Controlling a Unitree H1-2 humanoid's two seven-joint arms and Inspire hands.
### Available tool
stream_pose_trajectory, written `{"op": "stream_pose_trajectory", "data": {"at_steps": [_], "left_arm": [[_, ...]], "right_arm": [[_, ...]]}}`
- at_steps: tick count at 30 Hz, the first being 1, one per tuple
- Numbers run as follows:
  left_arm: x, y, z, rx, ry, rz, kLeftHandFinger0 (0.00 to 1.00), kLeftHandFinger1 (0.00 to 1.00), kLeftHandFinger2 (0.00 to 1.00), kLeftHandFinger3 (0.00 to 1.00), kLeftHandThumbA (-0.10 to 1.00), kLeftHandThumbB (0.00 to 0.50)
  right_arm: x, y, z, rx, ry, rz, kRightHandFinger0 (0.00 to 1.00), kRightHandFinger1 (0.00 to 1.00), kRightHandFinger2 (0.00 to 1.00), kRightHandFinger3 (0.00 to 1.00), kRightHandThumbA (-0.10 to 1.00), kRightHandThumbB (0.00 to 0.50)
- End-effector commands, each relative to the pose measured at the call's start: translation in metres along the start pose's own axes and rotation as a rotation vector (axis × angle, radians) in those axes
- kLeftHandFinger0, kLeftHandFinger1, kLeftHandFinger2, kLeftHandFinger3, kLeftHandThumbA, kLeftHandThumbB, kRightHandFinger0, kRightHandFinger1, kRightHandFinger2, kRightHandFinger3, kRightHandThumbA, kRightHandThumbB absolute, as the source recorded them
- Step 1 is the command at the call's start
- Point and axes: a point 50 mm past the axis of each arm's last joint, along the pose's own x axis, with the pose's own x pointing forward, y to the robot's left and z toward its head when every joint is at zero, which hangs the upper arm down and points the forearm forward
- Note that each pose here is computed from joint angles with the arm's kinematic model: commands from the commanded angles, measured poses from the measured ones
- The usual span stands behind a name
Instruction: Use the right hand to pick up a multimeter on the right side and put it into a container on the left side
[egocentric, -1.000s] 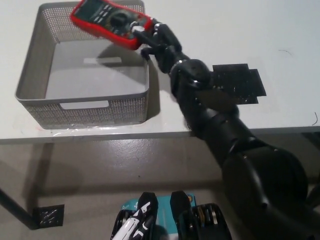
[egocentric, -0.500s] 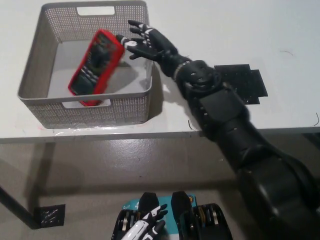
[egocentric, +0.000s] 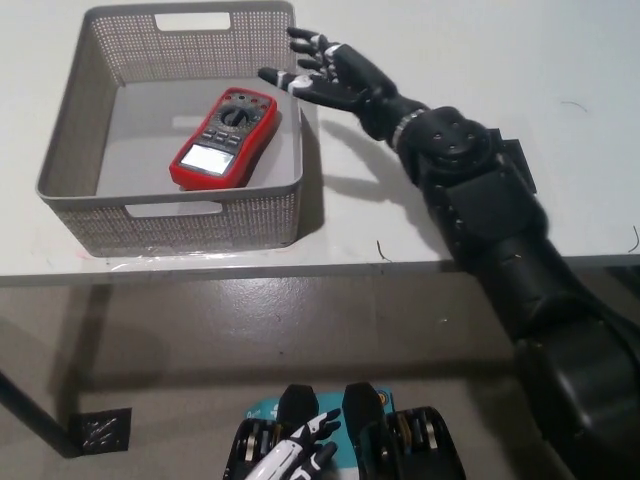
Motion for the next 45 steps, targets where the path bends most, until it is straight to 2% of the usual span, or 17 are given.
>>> {"op": "stream_pose_trajectory", "data": {"at_steps": [1, 4, 7, 10, 12, 15, 17, 19, 21, 23, 25, 27, 30, 36, 40, 42, 45], "left_arm": [[-0.002, 0.005, 0.004, 0.002, -0.028, 0.017, 1.0, 1.0, 1.0, 1.0, 1.0, 0.395], [-0.003, 0.006, 0.003, -0.015, -0.023, 0.032, 1.0, 1.0, 1.0, 1.0, 1.0, 0.391], [-0.01, 0.008, -0.001, -0.031, -0.011, 0.059, 1.0, 1.0, 1.0, 1.0, 1.0, 0.4], [-0.018, 0.011, -0.004, -0.019, -0.002, 0.065, 1.0, 1.0, 1.0, 1.0, 1.0, 0.387], [-0.015, 0.019, -0.004, -0.026, -0.015, 0.079, 1.0, 1.0, 1.0, 1.0, 1.0, 0.359], [-0.018, 0.02, -0.006, -0.046, -0.013, 0.096, 1.0, 1.0, 1.0, 1.0, 1.0, 0.345], [-0.021, 0.021, -0.006, -0.052, 0.001, 0.112, 1.0, 1.0, 1.0, 1.0, 1.0, 0.338], [-0.015, 0.026, -0.006, -0.036, -0.005, 0.126, 1.0, 1.0, 1.0, 1.0, 1.0, 0.348], [-0.019, 0.024, -0.008, -0.042, -0.001, 0.131, 1.0, 1.0, 1.0, 1.0, 1.0, 0.335], [-0.017, 0.023, -0.01, -0.068, 0.012, 0.14, 1.0, 1.0, 1.0, 1.0, 1.0, 0.374], [-0.017, 0.025, -0.012, -0.075, 0.019, 0.152, 1.0, 1.0, 1.0, 1.0, 1.0, 0.378], [-0.025, 0.02, -0.017, -0.085, 0.031, 0.164, 1.0, 1.0, 1.0, 1.0, 1.0, 0.361], [-0.029, 0.015, -0.022, -0.106, 0.046, 0.175, 1.0, 1.0, 1.0, 1.0, 1.0, 0.371], [-0.028, 0.012, -0.028, -0.121, 0.064, 0.183, 1.0, 1.0, 1.0, 1.0, 1.0, 0.375], [-0.025, 0.02, -0.029, -0.11, 0.065, 0.209, 1.0, 1.0, 1.0, 1.0, 1.0, 0.408], [-0.033, 0.017, -0.033, -0.124, 0.077, 0.211, 1.0, 1.0, 1.0, 1.0, 1.0, 0.409], [-0.045, 0.014, -0.036, -0.154, 0.093, 0.229, 1.0, 1.0, 1.0, 1.0, 1.0, 0.398]], "right_arm": [[-0.022, -0.053, 0.045, -0.013, -0.108, -0.048, 1.0, 1.0, 1.0, 1.0, 1.0, 0.5], [-0.043, -0.073, 0.057, 0.029, -0.178, -0.069, 1.0, 1.0, 1.0, 1.0, 0.97, 0.5], [-0.077, -0.086, 0.062, 0.048, -0.269, -0.084, 1.0, 1.0, 1.0, 1.0, 0.96, 0.447], [-0.114, -0.085, 0.062, 0.065, -0.35, -0.076, 1.0, 1.0, 1.0, 1.0, 0.92, 0.497], [-0.153, -0.08, 0.073, -0.007, -0.432, -0.077, 1.0, 1.0, 1.0, 1.0, 0.95, 0.471], [-0.205, -0.066, 0.075, -0.076, -0.511, -0.084, 1.0, 1.0, 1.0, 1.0, 0.96, 0.49], [-0.232, -0.055, 0.076, -0.113, -0.537, -0.06, 1.0, 1.0, 1.0, 1.0, 0.95, 0.448], [-0.258, -0.048, 0.077, -0.159, -0.572, -0.068, 1.0, 1.0, 1.0, 1.0, 0.99, 0.499], [-0.292, -0.034, 0.071, -0.16, -0.585, -0.069, 1.0, 1.0, 1.0, 1.0, 1.0, 0.5], [-0.328, -0.017, 0.061, -0.141, -0.612, -0.072, 1.0, 1.0, 1.0, 1.0, 1.0, 0.5], [-0.349, -0.002, 0.052, -0.11, -0.619, -0.073, 1.0, 1.0, 1.0, 1.0, 1.0, 0.5], [-0.371, 0.014, 0.04, -0.112, -0.599, -0.085, 1.0, 1.0, 1.0, 1.0, 1.0, 0.5], [-0.406, 0.034, 0.013, -0.069, -0.559, -0.11, 1.0, 1.0, 1.0, 1.0, 0.96, 0.436], [-0.443, 0.051, -0.037, -0.049, -0.379, -0.141, 1.0, 1.0, 1.0, 1.0, 1.0, 0.437], [-0.447, 0.048, -0.098, -0.034, -0.177, -0.175, 1.0, 1.0, 1.0, 1.0, 1.0, 0.455], [-0.457, 0.054, -0.138, 0.042, -0.062, -0.214, 1.0, 1.0, 1.0, 1.0, 0.99, 0.429], [-0.469, 0.065, -0.169, 0.073, 0.064, -0.233, 1.0, 1.0, 1.0, 1.0, 1.0, 0.451]]}}
